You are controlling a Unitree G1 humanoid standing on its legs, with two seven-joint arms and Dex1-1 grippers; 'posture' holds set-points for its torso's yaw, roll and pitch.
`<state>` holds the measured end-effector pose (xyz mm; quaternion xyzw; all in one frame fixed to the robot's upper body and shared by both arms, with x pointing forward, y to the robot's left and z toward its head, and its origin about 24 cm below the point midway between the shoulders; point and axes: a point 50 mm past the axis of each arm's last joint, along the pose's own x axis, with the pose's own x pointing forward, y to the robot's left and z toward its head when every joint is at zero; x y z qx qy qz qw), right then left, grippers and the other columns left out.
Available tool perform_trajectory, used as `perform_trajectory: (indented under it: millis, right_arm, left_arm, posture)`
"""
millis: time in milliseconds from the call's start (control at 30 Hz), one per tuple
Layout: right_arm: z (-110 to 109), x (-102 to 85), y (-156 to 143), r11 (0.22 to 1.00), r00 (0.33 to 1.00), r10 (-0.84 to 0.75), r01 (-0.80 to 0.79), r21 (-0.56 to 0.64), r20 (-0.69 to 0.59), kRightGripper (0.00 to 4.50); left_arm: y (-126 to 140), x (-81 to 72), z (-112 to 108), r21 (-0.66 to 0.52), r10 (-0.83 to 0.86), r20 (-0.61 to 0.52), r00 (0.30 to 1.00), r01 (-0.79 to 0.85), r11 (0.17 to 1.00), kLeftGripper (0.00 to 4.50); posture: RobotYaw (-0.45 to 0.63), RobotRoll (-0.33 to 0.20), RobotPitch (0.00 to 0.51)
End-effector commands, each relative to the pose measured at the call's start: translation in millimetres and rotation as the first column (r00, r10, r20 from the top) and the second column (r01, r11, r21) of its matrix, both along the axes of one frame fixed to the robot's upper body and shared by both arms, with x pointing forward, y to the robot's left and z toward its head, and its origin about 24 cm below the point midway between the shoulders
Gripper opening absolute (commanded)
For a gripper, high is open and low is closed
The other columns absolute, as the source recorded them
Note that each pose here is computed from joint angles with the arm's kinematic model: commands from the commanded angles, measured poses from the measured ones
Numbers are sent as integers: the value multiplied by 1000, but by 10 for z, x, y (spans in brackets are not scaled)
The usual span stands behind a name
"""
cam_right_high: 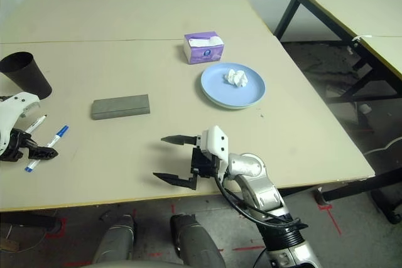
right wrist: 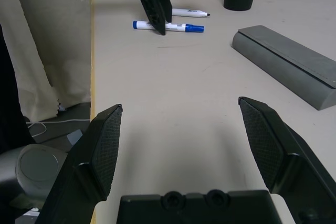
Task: Organize and tidy the items on the table.
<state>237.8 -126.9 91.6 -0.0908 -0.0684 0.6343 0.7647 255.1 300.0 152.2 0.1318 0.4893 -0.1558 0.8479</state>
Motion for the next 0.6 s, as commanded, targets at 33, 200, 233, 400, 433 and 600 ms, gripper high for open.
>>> perform_trajectory:
  millis: [33, 200, 233, 400, 433, 600]
  right_arm:
    - [20, 6, 34, 1000, 1000, 6, -6, -8, 12, 4500]
    - [20, 12, 39, 1000, 1000, 2, -2, -6, 15, 4500]
    - [21, 18, 41, 1000, 1000, 0, 0, -5, 15, 4500]
    - [27, 46, 34, 1000, 1000, -7, 7, -3, 17, 4500]
    - [26, 50, 29, 1000, 1000, -9, 9, -3, 17, 4500]
    - [21, 70, -1, 1000, 1000, -15, 15, -7, 8, 4500]
  left_arm:
    - [-71, -27, -113, -33, -29, -40, 999, 28, 999, 2222]
    - [-78, -8, -103, -40, -26, -32, 999, 25, 999, 579]
    - [-80, -2, -103, -41, -26, -30, 999, 25, 999, 288]
    - [-47, 30, -85, -32, -36, -19, 999, 35, 999, 257]
    - [-39, 38, -68, -36, -46, -16, 999, 45, 998, 257]
    - [-76, 45, 132, -119, -184, 23, 983, 185, 975, 257]
  posture:
    - [-52, 0, 166]
    - [-45, 0, 158]
    - [-47, 0, 156]
    - [-47, 0, 156]
    - [-43, 0, 158]
    - [-26, 0, 161]
